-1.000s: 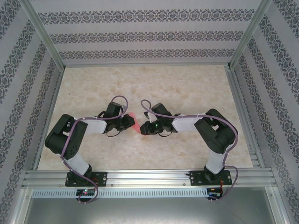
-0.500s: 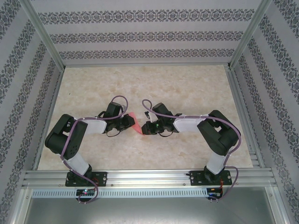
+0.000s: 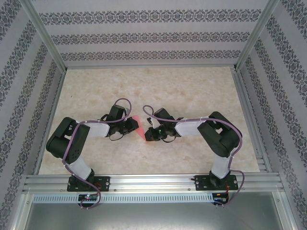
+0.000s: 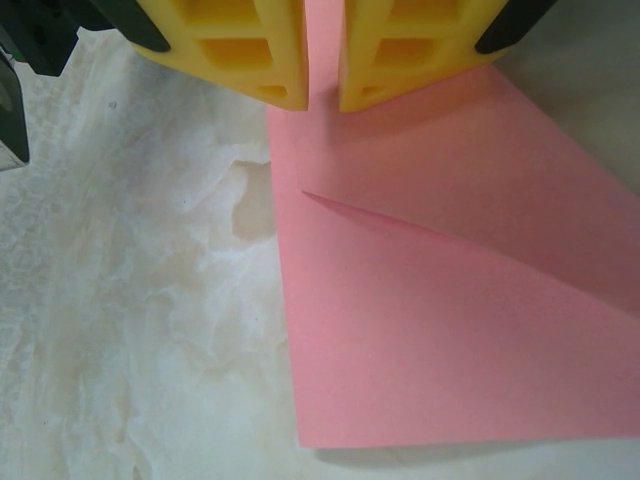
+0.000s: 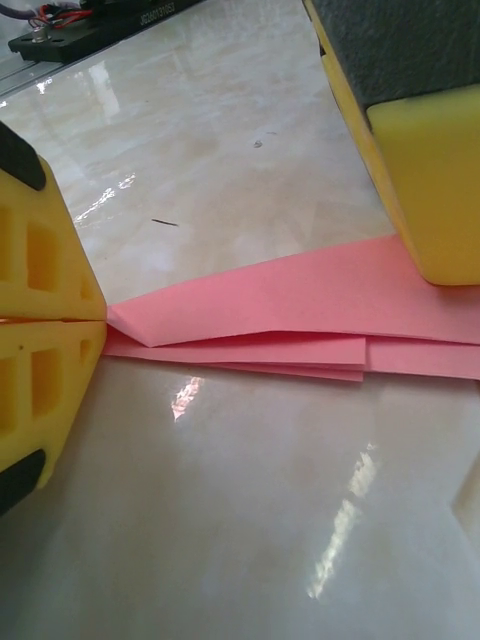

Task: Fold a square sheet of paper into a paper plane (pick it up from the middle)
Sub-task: Fold the wing for the fifth time at the center of the table.

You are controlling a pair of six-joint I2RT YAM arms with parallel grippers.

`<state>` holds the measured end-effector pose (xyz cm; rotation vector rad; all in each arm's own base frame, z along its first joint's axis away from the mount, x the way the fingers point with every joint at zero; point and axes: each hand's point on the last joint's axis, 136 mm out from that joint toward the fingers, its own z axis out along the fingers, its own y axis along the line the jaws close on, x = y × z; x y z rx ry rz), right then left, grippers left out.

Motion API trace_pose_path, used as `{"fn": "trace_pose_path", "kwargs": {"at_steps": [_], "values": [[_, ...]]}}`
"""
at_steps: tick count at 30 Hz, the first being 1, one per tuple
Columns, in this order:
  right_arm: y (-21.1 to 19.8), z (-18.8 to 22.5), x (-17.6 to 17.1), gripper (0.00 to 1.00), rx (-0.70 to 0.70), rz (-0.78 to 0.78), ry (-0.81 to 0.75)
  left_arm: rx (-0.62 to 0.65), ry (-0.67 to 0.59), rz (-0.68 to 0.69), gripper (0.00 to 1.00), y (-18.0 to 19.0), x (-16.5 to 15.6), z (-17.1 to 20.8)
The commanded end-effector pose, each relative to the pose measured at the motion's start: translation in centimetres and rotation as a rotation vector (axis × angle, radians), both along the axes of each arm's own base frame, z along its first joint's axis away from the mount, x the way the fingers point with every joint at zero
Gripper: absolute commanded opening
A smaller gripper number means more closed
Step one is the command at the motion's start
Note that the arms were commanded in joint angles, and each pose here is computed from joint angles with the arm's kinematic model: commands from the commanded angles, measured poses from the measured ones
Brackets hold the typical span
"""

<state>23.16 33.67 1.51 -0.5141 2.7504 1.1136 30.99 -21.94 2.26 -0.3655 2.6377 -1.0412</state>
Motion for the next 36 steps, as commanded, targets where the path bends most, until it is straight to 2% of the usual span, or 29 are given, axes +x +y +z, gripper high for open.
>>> {"fn": "trace_pose_path", "kwargs": {"at_steps": [1, 13, 26, 36], "values": [[-0.5, -0.9, -0.7, 0.10, -0.052, 0.020, 0.007, 0.008, -0.018, -0.014, 0.17, -0.3, 0.1, 0.6], [-0.9, -1.2, -0.7, 0.08, -0.089, 0.011, 0.000, -0.081, -0.084, -0.094, 0.20, -2.0, -0.5, 3.8], [-1.0, -1.5, -0.6, 0.10, -0.120, 0.012, -0.011, 0.009, -0.008, -0.109, 0.17, -1.5, -3.3, 1.1], [-1.2, -2.2, -0.7, 0.09, -0.142, -0.003, 0.002, -0.017, -0.032, -0.113, 0.16, -1.4, -4.0, 2.1]]}}
